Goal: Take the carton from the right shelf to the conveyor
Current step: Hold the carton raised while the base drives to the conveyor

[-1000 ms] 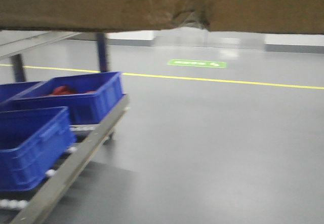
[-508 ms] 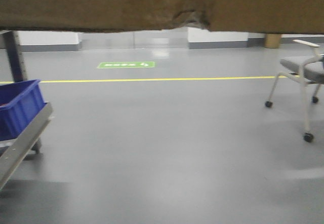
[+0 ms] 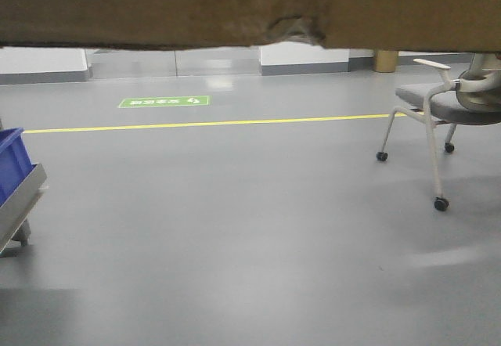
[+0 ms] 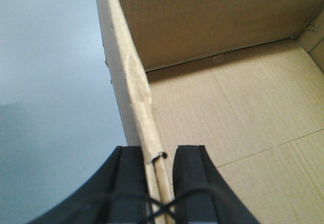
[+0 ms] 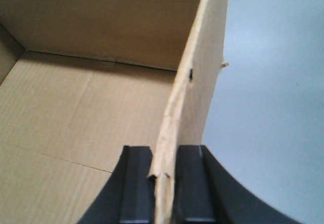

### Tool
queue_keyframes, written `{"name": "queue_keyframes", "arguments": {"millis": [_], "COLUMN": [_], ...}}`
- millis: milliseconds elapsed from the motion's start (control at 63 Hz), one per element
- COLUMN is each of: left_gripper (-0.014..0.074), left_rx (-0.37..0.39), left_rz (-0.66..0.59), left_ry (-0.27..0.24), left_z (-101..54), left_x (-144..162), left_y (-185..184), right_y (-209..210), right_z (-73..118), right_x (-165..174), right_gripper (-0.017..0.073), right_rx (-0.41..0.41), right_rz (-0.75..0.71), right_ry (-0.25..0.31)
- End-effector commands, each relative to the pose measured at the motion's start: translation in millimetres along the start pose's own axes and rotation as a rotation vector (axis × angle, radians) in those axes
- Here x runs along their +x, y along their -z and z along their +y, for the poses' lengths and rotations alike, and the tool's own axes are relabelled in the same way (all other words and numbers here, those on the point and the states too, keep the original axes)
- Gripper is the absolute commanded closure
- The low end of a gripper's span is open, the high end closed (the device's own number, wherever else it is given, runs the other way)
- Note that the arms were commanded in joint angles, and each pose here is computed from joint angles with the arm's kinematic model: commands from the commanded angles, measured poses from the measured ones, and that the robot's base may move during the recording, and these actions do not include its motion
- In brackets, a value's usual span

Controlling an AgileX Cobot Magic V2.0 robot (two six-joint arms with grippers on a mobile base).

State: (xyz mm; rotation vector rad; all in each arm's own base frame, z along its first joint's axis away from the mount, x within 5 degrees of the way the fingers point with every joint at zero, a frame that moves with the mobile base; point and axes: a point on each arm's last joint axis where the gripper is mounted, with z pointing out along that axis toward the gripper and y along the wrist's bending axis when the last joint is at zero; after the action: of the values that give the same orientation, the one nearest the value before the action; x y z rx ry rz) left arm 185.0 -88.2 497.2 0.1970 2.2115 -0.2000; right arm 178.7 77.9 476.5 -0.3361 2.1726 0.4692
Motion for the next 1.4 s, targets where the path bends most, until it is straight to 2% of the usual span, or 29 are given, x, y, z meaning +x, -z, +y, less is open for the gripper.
{"name": "queue_keyframes", "arguments": {"millis": [0,1381], "left_gripper": [0.0610,0.0610], "left_rx": [0.023,0.023], "left_rz": [-0.020,-0.020], "left_ry": [-0.004,-0.004], "left_z": [-1.0,-1.0], "left_x": [-0.3,-0.3], "left_y": [6.9,6.9], "right_y": [4.9,4.9], "right_z": [0.0,0.0], "right_x": [-6.0,-6.2], "right_gripper": [0.0625,0.0625], "right_rx": [0.007,0.007], "right_rz": [-0.080,-0.082], "right_ry": [0.021,0.021]}}
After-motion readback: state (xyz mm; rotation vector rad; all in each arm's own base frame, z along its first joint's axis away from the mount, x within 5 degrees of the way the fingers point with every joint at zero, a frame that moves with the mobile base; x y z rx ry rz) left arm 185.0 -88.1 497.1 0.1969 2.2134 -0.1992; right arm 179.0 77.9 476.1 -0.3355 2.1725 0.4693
